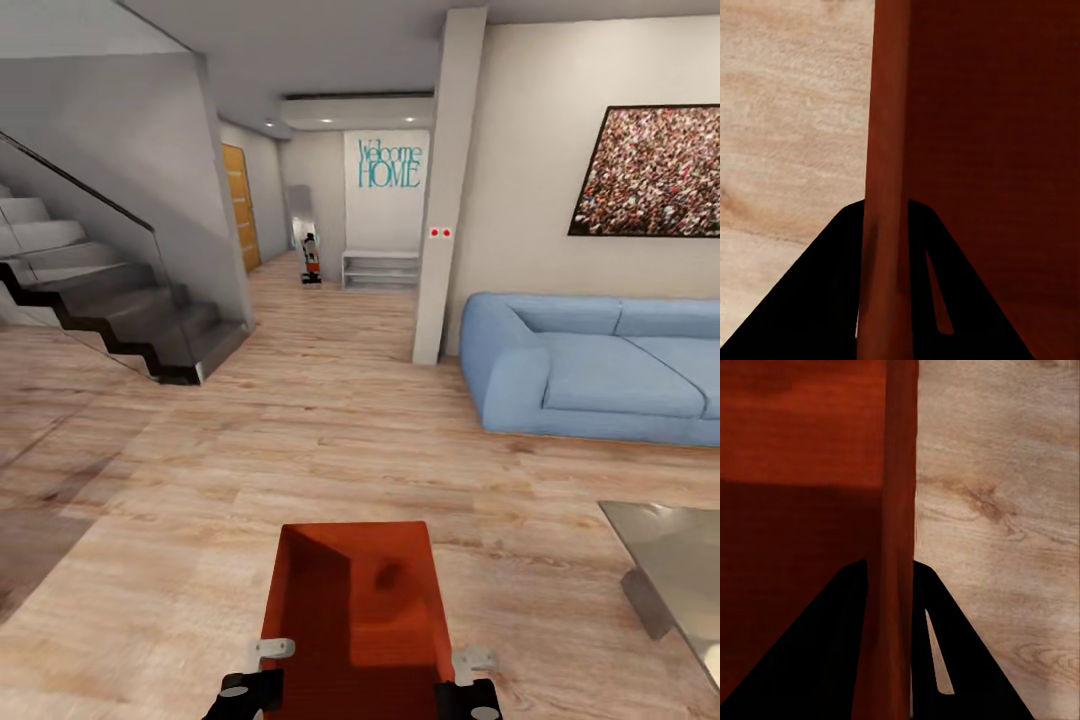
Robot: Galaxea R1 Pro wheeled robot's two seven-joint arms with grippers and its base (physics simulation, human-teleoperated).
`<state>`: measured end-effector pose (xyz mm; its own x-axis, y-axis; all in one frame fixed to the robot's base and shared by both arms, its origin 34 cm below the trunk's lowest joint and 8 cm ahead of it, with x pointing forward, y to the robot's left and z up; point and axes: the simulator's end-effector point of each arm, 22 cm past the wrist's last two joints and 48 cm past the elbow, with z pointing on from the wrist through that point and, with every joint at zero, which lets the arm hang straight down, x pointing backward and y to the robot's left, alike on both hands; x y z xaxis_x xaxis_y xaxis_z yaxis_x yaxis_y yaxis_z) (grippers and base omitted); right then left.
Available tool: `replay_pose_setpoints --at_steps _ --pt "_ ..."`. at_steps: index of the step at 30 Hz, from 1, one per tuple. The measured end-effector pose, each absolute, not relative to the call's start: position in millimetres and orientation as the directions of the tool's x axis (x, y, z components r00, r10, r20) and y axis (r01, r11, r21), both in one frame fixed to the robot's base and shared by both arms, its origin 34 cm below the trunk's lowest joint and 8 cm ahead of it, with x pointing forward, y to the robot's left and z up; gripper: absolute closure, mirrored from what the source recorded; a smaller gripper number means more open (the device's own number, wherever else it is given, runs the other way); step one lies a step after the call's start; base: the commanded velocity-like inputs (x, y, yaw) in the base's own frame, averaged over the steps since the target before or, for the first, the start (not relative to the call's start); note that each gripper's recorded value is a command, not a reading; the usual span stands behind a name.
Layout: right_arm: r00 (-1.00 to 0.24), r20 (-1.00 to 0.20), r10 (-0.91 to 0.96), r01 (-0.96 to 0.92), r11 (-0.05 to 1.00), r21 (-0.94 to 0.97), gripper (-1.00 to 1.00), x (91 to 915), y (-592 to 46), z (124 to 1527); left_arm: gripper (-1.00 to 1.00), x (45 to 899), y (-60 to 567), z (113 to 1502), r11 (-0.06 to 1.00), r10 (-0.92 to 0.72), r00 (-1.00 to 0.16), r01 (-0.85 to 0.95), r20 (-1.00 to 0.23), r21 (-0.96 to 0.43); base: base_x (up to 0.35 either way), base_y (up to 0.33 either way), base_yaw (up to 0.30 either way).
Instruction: Move the two storage containers from the living room to the garage. In the garage, place one container on the floor and stack the other container on top of it (either order is fine).
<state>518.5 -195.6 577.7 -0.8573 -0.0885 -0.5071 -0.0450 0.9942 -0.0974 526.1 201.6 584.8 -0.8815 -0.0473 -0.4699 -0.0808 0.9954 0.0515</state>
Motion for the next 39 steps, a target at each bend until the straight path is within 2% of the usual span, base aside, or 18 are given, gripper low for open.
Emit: replay_pose_setpoints --at_steps 39 --pt "-0.858 -0.507 -0.089 -0.046 0.994 -0.096 1.00 518.1 -195.7 577.4 1.00 525.6 201.4 584.5 0.995 -0.047 -0.882 -0.081 -0.469 0.052 0.297 0.000 0.269"
